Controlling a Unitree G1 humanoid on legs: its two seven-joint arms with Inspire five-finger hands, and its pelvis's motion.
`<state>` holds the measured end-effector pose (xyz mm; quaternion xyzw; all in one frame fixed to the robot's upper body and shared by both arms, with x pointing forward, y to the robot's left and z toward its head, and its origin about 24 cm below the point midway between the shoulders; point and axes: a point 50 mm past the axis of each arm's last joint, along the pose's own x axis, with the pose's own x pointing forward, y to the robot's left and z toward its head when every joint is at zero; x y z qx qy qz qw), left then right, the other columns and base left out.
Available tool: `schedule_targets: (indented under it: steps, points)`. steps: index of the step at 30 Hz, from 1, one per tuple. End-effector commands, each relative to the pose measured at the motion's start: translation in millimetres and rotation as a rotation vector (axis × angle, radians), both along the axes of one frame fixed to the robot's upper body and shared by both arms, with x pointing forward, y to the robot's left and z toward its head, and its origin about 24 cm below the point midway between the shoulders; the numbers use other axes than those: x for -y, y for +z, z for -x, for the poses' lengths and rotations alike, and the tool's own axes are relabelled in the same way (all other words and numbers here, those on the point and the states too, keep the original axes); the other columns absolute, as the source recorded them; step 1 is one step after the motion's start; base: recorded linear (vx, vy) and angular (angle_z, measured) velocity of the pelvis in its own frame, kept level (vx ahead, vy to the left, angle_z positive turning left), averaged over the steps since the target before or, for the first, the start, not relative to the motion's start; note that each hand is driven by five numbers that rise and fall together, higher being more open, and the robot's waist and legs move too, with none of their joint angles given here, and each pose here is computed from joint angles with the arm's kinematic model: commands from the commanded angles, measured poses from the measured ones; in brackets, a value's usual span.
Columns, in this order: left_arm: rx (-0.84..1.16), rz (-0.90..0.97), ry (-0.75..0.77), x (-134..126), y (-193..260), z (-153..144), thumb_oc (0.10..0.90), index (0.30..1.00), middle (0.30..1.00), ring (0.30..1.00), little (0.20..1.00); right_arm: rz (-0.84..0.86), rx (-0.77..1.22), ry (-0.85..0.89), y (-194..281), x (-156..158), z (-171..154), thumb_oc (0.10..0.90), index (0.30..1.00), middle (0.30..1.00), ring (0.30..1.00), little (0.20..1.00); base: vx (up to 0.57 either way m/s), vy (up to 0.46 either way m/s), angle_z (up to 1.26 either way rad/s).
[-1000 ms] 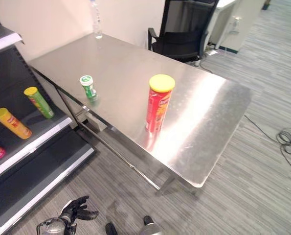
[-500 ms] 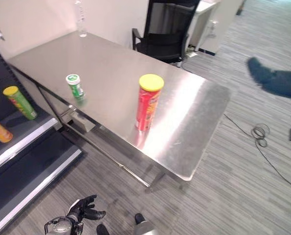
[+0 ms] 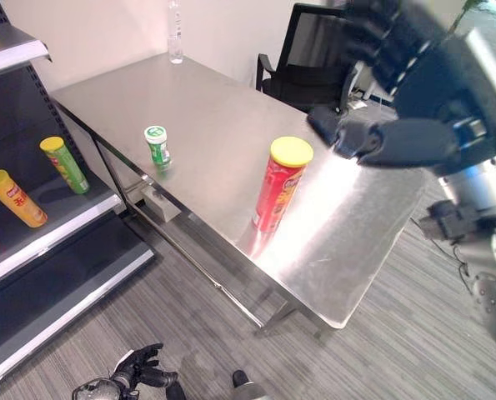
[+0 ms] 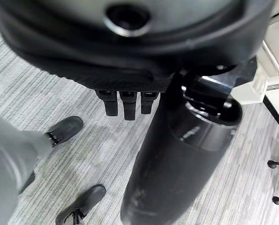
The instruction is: Put the goods on the table back onto the shelves and tidy them up.
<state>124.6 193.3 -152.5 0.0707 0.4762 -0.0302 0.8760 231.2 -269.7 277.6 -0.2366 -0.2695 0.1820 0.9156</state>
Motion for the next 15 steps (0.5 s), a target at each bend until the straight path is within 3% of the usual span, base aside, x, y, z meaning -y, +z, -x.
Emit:
schedule_targets:
  steps: [1, 4, 15]
  points:
    - [0.095, -0.013, -0.011, -15, 11, -19, 0.8, 0.9, 0.9, 0.9, 0.9, 0.025, 0.098, -0.044, 22, 12, 1, 0.8, 0.9, 0.9, 0.9, 0.9, 0.01, -0.045, 0.15]
    - [0.091, -0.006, -0.008, -14, 11, -18, 0.8, 0.9, 0.9, 0.9, 0.9, 0.107, 0.056, -0.101, 17, 17, -2, 0.8, 0.9, 0.9, 0.9, 0.9, 0.03, -0.068, 0.15]
    - [0.093, -0.005, -0.01, -12, 11, -19, 0.8, 0.9, 0.9, 0.9, 0.9, 0.12, 0.061, -0.25, 16, 40, -11, 0.8, 0.9, 0.9, 0.9, 0.9, 0.04, -0.066, 0.18]
